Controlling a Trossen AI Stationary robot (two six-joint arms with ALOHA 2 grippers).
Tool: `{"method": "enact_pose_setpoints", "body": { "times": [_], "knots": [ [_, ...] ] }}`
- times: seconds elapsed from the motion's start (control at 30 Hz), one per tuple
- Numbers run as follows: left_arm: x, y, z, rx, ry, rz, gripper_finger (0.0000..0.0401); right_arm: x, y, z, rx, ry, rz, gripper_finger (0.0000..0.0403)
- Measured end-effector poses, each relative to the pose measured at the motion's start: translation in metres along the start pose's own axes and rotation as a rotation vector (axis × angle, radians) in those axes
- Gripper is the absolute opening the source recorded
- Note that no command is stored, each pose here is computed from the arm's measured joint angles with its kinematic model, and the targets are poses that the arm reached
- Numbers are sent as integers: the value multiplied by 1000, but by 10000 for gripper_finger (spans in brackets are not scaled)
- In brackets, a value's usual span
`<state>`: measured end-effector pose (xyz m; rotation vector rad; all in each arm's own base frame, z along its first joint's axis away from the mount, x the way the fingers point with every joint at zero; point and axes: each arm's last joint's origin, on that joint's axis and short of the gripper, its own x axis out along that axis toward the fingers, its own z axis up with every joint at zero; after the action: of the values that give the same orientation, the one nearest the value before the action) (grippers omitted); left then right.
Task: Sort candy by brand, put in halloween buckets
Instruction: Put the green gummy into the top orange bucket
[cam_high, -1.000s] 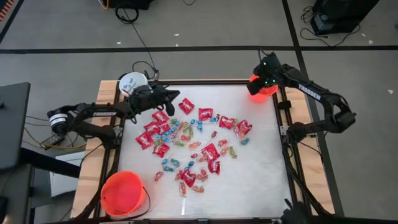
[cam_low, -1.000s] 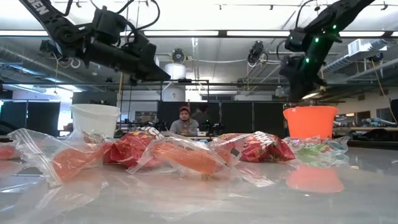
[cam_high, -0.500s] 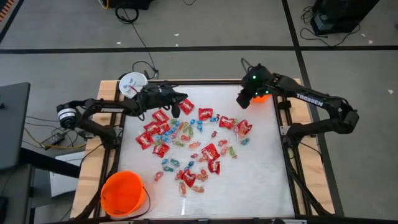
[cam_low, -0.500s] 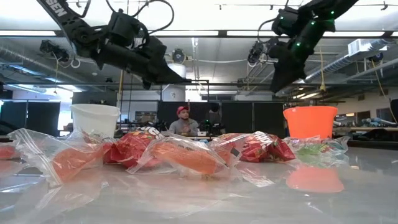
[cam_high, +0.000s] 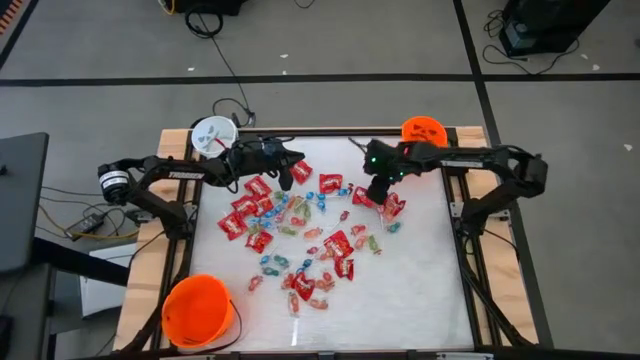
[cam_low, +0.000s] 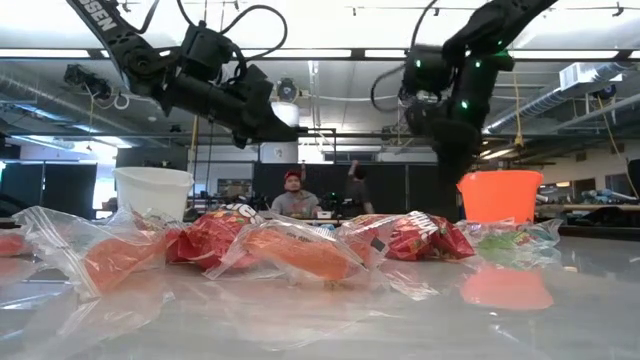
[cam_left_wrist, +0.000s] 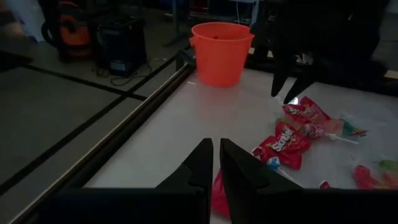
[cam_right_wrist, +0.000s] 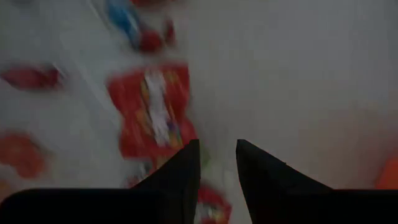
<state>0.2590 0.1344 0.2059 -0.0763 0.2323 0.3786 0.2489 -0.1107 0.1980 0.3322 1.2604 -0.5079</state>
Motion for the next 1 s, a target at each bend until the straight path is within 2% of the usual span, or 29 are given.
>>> {"method": "enact_pose_setpoints", "body": {
  "times": [0.13, 0.33, 0.5, 0.67, 0.87, 1.0],
  "knots": [
    [0, 0, 0, 2, 3, 4, 37, 9, 4, -7, 13, 104, -12, 139],
    [0, 0, 0, 3, 3, 4, 37, 25, 11, -5, -17, 148, 9, 174],
    [0, 0, 0, 3, 4, 4, 37, 44, 13, -6, -36, 210, -1, 177],
    [0, 0, 0, 3, 5, 4, 37, 56, 15, -1, -74, 185, 7, 135],
    [0, 0, 0, 3, 4, 5, 37, 53, 14, 17, -112, 13, 47, 22],
    [0, 0, 0, 2, 4, 6, 37, 46, 7, 37, -105, -108, 12, 13]
  ]
}}
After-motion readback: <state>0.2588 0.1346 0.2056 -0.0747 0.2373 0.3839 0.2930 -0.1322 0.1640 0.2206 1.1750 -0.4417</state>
